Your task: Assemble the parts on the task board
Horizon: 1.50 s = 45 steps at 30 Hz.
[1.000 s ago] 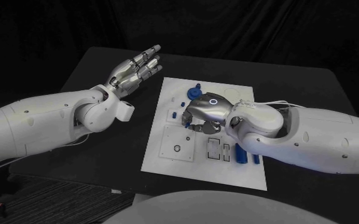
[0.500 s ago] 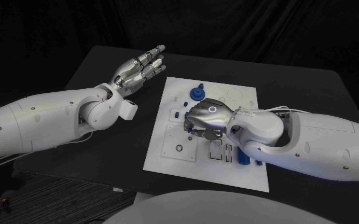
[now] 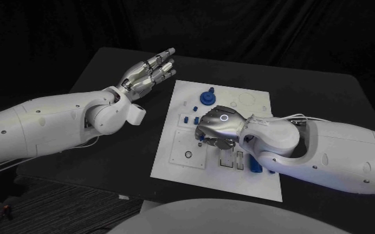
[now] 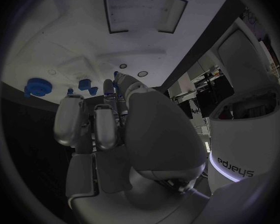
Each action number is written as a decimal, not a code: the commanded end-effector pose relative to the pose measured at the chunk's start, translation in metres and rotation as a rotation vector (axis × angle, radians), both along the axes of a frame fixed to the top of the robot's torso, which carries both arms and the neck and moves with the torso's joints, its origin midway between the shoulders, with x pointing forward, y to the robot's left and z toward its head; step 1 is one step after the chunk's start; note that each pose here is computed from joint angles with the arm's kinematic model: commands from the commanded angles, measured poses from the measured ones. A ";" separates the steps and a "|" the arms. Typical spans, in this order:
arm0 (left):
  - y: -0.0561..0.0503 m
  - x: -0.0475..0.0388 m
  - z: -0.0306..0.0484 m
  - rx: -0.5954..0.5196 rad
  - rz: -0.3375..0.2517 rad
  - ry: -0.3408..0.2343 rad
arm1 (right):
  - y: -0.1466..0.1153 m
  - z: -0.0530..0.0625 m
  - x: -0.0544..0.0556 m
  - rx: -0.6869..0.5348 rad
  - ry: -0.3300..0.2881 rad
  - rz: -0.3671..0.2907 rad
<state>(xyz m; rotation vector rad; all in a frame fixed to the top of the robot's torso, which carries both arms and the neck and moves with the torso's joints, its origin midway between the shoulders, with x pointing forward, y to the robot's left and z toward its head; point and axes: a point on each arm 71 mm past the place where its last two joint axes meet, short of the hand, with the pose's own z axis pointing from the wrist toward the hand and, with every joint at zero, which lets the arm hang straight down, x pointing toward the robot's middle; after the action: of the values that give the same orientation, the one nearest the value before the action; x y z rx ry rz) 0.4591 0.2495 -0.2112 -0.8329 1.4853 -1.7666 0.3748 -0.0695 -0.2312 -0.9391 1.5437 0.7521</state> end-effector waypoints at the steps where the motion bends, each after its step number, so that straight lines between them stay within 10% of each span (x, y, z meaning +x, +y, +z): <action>1: 0.000 -0.0015 -0.0004 -0.009 -0.014 0.011 | -0.001 -0.003 -0.002 -0.021 -0.005 -0.007; 45: -0.002 -0.0020 -0.0044 0.011 -0.046 0.065 | -0.001 -0.012 -0.007 0.000 0.035 -0.028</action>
<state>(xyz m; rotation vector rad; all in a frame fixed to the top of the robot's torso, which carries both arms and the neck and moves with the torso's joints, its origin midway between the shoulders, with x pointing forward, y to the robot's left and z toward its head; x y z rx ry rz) 0.4577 0.2490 -0.2157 -0.8640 1.5650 -1.7567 0.3678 -0.0694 -0.2414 -0.9281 1.5670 0.7621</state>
